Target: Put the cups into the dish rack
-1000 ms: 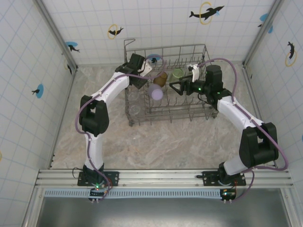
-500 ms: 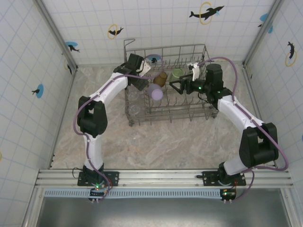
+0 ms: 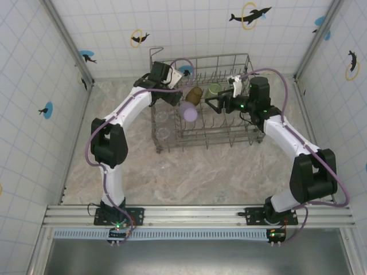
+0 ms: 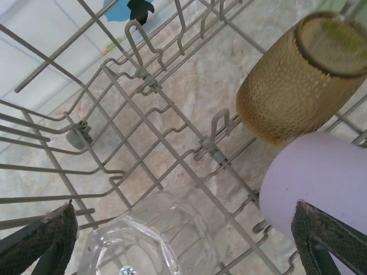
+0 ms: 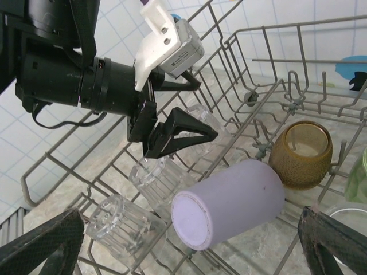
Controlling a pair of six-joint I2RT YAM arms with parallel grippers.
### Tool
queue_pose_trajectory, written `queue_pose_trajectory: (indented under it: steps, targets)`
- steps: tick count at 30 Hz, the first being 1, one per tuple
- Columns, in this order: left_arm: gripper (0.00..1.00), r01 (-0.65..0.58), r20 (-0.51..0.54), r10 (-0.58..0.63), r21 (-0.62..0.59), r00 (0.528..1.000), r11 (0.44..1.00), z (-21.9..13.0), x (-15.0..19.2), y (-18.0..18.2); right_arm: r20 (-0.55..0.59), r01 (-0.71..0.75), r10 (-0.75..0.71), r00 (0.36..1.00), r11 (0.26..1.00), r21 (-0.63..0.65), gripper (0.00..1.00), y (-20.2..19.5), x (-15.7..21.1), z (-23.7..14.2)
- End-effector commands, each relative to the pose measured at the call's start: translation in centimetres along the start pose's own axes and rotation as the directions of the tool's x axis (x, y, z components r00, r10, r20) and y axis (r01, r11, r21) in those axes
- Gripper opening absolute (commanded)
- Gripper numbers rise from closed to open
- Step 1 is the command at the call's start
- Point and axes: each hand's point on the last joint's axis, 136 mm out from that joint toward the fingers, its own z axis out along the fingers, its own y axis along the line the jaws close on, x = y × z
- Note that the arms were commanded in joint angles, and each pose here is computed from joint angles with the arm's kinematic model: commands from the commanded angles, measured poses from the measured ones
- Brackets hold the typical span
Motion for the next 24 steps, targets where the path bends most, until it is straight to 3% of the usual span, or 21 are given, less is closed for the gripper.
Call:
queue_pose_trajectory:
  steps: [1, 8, 10, 11, 16, 21, 24]
  targets:
    - [0.98, 0.063, 0.442, -0.045, -0.026, 0.896, 0.998, -14.2, -11.5, 2.0, 0.05, 0.035, -0.036, 0.998, 0.999, 0.01, 0.99, 0.5, -2.5, -0.8]
    - [0.98, 0.126, 0.636, -0.093, -0.007, 0.766, 0.992, -20.8, -13.5, 2.2, 0.121, 0.01, -0.019, 0.992, 0.997, 0.074, 0.99, -1.3, -4.9, -3.3]
    - [0.98, 0.128, 0.645, -0.083, -0.024, 0.759, 0.991, -20.6, -13.0, 2.2, 0.131, -0.002, -0.01, 0.991, 0.996, 0.092, 0.99, -1.6, -5.2, -4.0]
    - [0.98, 0.149, 0.639, -0.08, -0.055, 0.765, 0.987, -20.0, -12.1, 3.8, 0.136, -0.005, -0.008, 0.991, 0.995, 0.1, 0.99, -1.7, -5.2, -4.2]
    - [0.98, 0.197, 0.589, -0.116, -0.074, 0.799, 0.978, -17.4, -10.5, 4.9, 0.139, -0.008, -0.007, 0.99, 0.994, 0.113, 0.99, -1.4, -4.7, -5.1]
    - [0.98, 0.359, 0.655, -0.176, -0.156, 0.735, 0.92, -20.1, -9.1, 7.9, 0.166, -0.03, -0.004, 0.986, 0.98, 0.199, 0.99, -3.1, -4.9, -7.1]
    - [0.98, 0.481, 0.687, -0.219, -0.214, 0.693, 0.85, -22.4, -7.0, 10.7, 0.178, -0.066, 0.009, 0.984, 0.946, 0.318, 0.99, -5.7, -4.7, -9.0]
